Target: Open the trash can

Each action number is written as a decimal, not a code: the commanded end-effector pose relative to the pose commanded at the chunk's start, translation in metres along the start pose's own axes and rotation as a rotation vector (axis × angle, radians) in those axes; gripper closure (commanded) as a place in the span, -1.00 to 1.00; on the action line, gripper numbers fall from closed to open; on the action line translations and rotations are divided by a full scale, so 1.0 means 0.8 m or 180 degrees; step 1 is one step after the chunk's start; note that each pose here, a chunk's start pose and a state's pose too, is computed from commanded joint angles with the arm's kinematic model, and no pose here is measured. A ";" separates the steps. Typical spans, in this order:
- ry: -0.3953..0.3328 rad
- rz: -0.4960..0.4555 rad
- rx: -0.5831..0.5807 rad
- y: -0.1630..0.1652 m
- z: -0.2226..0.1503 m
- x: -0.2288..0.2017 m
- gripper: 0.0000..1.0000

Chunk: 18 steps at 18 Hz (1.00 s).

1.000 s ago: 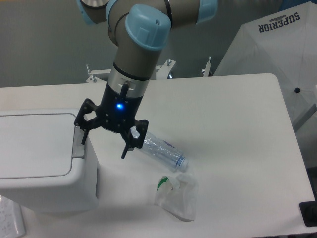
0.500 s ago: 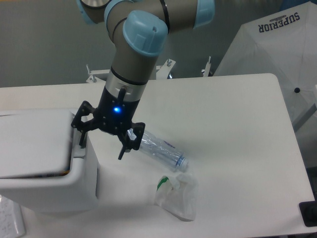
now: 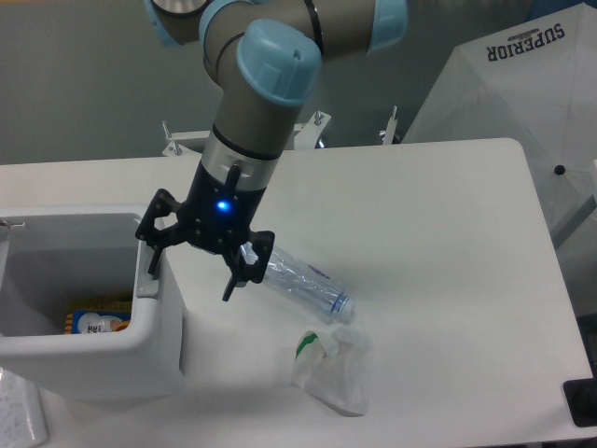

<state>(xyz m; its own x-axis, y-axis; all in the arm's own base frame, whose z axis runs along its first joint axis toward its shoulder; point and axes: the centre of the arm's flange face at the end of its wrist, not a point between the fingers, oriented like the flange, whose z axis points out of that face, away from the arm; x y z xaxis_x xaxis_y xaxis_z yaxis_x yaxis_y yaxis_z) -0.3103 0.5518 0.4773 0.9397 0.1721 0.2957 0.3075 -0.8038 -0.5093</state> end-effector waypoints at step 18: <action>-0.0438 -0.0074 -0.0112 0.072 -0.034 -0.243 -1.00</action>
<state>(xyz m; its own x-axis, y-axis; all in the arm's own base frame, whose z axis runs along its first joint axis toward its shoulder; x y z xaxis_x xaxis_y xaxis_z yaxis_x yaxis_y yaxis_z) -0.4793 0.4567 0.4128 0.9448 0.2654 0.1921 0.3261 -0.8178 -0.4742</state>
